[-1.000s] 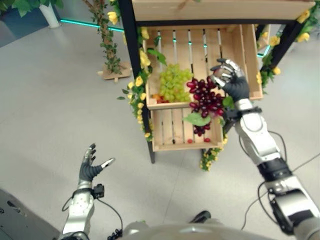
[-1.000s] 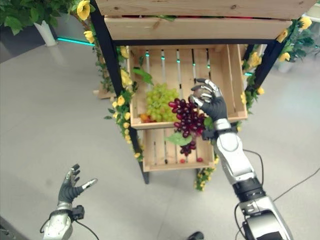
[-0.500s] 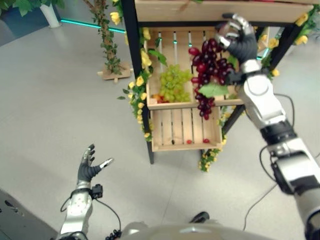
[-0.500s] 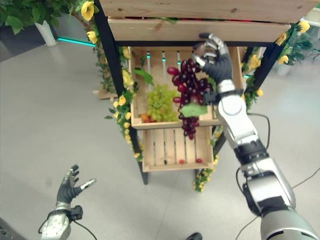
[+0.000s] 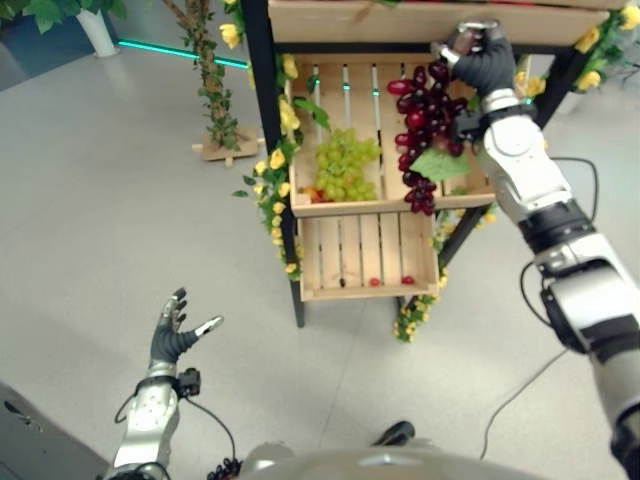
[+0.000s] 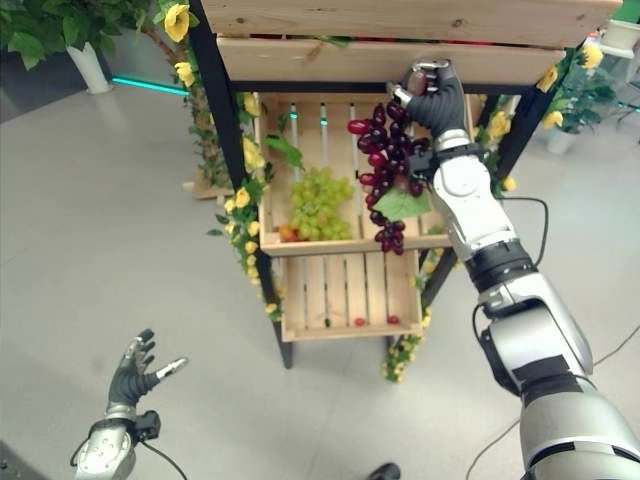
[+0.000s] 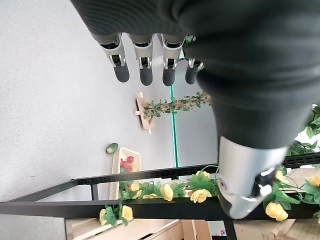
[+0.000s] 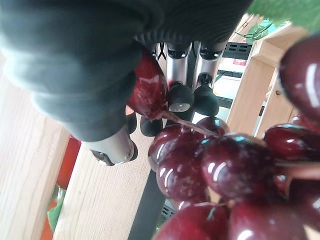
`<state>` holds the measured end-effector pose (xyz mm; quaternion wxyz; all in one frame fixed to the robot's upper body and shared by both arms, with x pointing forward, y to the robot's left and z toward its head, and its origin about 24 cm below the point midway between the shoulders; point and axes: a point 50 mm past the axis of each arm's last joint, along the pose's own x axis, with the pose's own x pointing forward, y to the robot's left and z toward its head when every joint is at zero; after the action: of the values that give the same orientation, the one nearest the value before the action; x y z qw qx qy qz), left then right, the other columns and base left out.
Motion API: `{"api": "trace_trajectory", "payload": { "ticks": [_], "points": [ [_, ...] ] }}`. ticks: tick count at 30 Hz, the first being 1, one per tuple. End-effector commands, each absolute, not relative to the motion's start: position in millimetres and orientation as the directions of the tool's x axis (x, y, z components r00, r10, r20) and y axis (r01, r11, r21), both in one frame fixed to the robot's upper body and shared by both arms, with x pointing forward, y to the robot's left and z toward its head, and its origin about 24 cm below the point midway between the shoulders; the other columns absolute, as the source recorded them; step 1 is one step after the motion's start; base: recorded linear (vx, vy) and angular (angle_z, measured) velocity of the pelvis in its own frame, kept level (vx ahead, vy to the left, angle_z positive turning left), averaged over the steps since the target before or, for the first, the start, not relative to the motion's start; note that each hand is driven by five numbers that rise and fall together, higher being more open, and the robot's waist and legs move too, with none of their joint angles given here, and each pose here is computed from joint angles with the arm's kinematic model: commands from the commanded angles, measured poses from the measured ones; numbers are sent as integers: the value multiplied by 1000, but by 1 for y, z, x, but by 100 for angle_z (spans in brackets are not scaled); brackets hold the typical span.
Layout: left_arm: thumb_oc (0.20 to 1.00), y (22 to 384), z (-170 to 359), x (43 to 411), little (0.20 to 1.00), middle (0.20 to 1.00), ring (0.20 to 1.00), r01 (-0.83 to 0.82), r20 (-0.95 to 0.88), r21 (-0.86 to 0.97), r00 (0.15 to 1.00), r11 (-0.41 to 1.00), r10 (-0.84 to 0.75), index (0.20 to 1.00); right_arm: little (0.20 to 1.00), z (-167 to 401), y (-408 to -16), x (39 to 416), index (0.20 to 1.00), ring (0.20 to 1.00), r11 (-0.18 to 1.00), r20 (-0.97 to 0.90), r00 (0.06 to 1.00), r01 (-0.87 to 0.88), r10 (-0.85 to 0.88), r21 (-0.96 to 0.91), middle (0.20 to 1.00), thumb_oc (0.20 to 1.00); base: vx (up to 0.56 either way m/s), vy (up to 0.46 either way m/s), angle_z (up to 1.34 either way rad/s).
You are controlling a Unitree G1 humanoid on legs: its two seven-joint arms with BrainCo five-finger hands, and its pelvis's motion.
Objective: Pick up the fruits from the basket on one side to the basket on the other side
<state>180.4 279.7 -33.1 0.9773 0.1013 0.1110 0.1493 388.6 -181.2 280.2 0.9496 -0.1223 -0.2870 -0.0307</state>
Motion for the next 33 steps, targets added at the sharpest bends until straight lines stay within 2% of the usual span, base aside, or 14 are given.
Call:
{"api": "trace_trajectory", "payload": {
  "ticks": [1, 23, 33],
  "points": [
    [1000, 284, -11, 193, 1000, 1000, 1000, -224, -90, 265, 962, 938, 256, 1000, 200, 367, -169, 377, 200, 200, 987, 732, 681, 143, -41, -78, 200, 200, 12, 0, 4],
    [1000, 276, -16, 194, 1000, 1000, 1000, -181, -111, 276, 970, 944, 218, 1000, 200, 317, -164, 406, 200, 200, 982, 558, 824, 172, -104, -72, 200, 200, 0, 0, 1],
    [1000, 274, -18, 194, 1000, 1000, 1000, -176, -124, 276, 968, 945, 216, 1000, 200, 293, -159, 410, 200, 200, 987, 504, 859, 149, -96, -65, 200, 200, 0, 0, 0]
  ]
}}
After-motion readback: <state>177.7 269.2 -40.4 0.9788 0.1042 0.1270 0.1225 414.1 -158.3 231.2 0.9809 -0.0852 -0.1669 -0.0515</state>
